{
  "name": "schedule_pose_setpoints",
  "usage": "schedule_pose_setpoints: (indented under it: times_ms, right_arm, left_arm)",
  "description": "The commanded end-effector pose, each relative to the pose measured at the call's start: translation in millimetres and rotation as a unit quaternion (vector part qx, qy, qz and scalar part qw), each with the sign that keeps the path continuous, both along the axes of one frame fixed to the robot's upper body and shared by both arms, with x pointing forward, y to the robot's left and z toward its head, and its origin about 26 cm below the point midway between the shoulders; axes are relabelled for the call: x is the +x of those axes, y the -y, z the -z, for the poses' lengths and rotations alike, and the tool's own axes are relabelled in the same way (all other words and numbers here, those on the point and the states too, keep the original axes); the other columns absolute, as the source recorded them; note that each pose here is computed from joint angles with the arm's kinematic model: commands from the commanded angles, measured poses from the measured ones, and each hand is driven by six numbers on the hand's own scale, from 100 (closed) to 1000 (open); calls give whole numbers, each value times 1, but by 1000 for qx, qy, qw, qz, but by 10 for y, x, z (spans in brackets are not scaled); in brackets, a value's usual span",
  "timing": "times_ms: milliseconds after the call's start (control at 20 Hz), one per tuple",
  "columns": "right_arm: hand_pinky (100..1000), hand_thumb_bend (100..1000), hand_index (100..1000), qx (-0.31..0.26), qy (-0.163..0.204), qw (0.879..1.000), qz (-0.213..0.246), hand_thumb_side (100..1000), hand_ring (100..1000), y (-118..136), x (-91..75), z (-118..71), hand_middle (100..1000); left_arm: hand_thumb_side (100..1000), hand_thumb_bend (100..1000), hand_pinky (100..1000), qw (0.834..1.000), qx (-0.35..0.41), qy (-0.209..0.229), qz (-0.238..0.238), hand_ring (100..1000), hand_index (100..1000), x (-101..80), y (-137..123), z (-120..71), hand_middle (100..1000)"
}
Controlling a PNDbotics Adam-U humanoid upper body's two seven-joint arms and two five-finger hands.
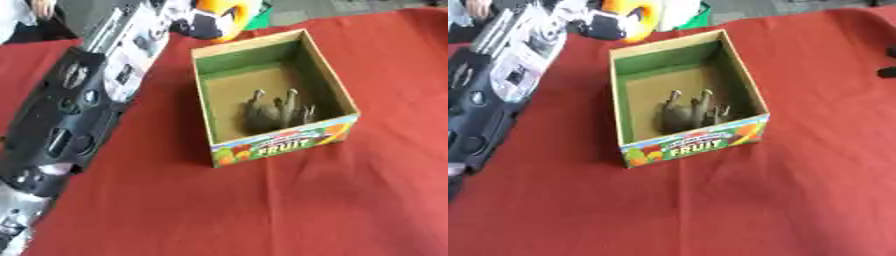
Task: Pick up objects on the table and place them in the box.
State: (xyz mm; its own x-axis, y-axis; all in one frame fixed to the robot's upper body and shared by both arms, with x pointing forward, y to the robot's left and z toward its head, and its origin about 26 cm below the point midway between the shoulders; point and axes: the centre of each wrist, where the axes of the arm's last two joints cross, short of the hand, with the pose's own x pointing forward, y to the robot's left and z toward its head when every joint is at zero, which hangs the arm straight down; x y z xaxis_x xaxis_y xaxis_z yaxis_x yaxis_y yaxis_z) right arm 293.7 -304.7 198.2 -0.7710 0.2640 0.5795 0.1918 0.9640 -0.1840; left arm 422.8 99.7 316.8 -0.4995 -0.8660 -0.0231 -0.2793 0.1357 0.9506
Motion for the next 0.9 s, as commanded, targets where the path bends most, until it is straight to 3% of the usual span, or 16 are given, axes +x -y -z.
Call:
schedule_pose_setpoints:
  times_ms: [50, 400, 700, 850, 900]
  right_arm:
    - [590, 100, 755, -12, 16, 1000, -6, 1000, 706, 9, -20, -115, 615]
    - [590, 100, 755, -10, 18, 1000, -10, 1000, 705, -9, -11, -133, 615]
    - [589, 100, 754, -6, 18, 1000, -13, 1000, 705, -20, -6, -139, 613]
    - [589, 100, 754, -5, 17, 1000, -14, 1000, 705, -20, -5, -141, 613]
    - [589, 100, 754, -5, 17, 1000, -14, 1000, 705, -19, -5, -142, 612]
  left_arm:
    - [293, 100, 523, 1000, 2, 3, 27, 455, 413, 17, 50, -61, 457]
    - [284, 100, 551, 997, 7, -61, 39, 482, 420, 234, 17, 228, 494]
    - [181, 100, 616, 994, 24, -109, 19, 562, 619, 371, -23, 470, 591]
    - [252, 100, 635, 990, 45, -131, 21, 600, 680, 400, -33, 531, 627]
    - [328, 114, 656, 989, 53, -137, 22, 640, 731, 407, -39, 543, 669]
